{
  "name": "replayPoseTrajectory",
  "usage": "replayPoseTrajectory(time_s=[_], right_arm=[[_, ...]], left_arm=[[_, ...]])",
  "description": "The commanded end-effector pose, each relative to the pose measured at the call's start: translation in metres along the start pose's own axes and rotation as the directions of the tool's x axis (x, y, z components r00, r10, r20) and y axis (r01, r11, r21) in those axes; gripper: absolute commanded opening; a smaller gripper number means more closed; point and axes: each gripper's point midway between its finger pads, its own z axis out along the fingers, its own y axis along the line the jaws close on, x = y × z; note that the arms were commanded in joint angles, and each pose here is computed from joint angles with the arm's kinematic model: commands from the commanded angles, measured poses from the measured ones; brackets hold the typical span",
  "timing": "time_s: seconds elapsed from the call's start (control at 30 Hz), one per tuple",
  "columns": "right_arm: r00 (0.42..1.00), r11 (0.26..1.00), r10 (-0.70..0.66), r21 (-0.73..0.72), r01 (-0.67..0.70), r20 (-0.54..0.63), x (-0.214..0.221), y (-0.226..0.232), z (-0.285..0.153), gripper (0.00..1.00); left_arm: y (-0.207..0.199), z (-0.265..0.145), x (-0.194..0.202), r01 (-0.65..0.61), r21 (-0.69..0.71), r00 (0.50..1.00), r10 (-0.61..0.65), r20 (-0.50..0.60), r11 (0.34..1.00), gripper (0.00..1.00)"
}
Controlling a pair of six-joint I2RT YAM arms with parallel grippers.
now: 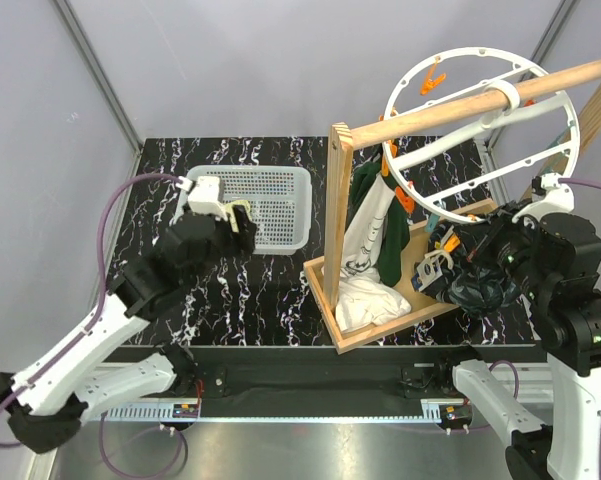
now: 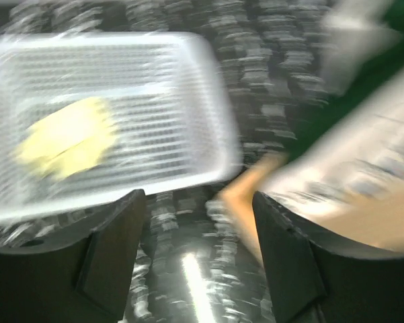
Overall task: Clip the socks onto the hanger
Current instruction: Pick up the sock from the bin.
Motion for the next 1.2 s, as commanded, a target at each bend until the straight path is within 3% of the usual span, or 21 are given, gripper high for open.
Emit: replayPoseTrajectory(time_s=[0.0, 0.13, 0.27, 0.4, 0.43, 0.47, 0.5, 0.57, 0.63, 0.77, 1.0, 1.07, 1.17], right_arm=[[0.999, 1.0, -0.018, -0.001, 0.018, -0.037, 0.011, -0.003, 0.001, 0.0], [0.999, 1.0, -0.018, -0.011, 0.017, -0.041, 0.012, -0.001, 0.005, 0.0], [0.999, 0.999, -0.016, -0.03, 0.015, -0.047, 0.012, 0.003, 0.007, 0.0], [0.998, 0.999, -0.027, -0.033, 0.025, -0.056, 0.013, 0.003, 0.009, 0.0], [0.998, 0.999, -0.03, -0.032, 0.028, -0.058, 0.013, 0.003, 0.009, 0.0], [0.998, 0.999, -0.032, -0.033, 0.03, -0.056, 0.013, 0.003, 0.008, 0.0], [0.998, 0.999, -0.036, -0.033, 0.035, -0.054, 0.013, 0.002, 0.007, 0.0], [0.998, 0.999, -0.041, -0.033, 0.039, -0.05, 0.013, 0.001, 0.005, 0.0], [0.998, 0.999, -0.043, -0.035, 0.041, -0.046, 0.013, 0.002, 0.004, 0.0], [0.998, 0.998, -0.047, -0.041, 0.045, -0.05, 0.014, 0.002, 0.003, 0.0], [0.997, 0.998, -0.05, -0.047, 0.048, -0.056, 0.016, 0.002, 0.006, 0.0], [0.997, 0.997, -0.054, -0.054, 0.05, -0.059, 0.017, 0.003, 0.007, 0.0], [0.997, 0.997, -0.058, -0.059, 0.055, -0.057, 0.017, 0.004, 0.007, 0.0]], left_arm=[[0.064, 0.015, 0.027, 0.067, -0.24, 0.988, -0.097, -0.119, 0.969, 0.72], [0.107, 0.04, 0.018, 0.135, -0.38, 0.967, -0.205, -0.15, 0.915, 0.82], [0.155, 0.06, 0.006, 0.275, -0.533, 0.917, -0.384, -0.103, 0.8, 0.99], [0.189, 0.089, 0.017, 0.39, -0.678, 0.819, -0.571, -0.054, 0.623, 0.99], [0.193, 0.095, 0.019, 0.387, -0.697, 0.804, -0.591, -0.065, 0.603, 0.99], [0.203, 0.108, 0.045, 0.341, -0.748, 0.761, -0.634, -0.135, 0.569, 0.99], [0.206, 0.117, 0.033, 0.355, -0.751, 0.757, -0.643, -0.118, 0.556, 0.98], [0.222, 0.132, 0.059, 0.295, -0.816, 0.72, -0.677, -0.152, 0.496, 0.97], [0.226, 0.153, 0.059, 0.319, -0.811, 0.717, -0.684, -0.132, 0.491, 0.9], [0.235, 0.177, 0.071, 0.345, -0.829, 0.69, -0.718, -0.094, 0.44, 0.88], [0.246, 0.19, 0.097, 0.396, -0.88, 0.625, -0.779, 0.047, 0.264, 0.81], [0.254, 0.189, 0.104, 0.378, -0.903, 0.626, -0.775, 0.088, 0.203, 0.81], [0.261, 0.193, 0.114, 0.362, -0.917, 0.625, -0.773, 0.105, 0.169, 0.81]])
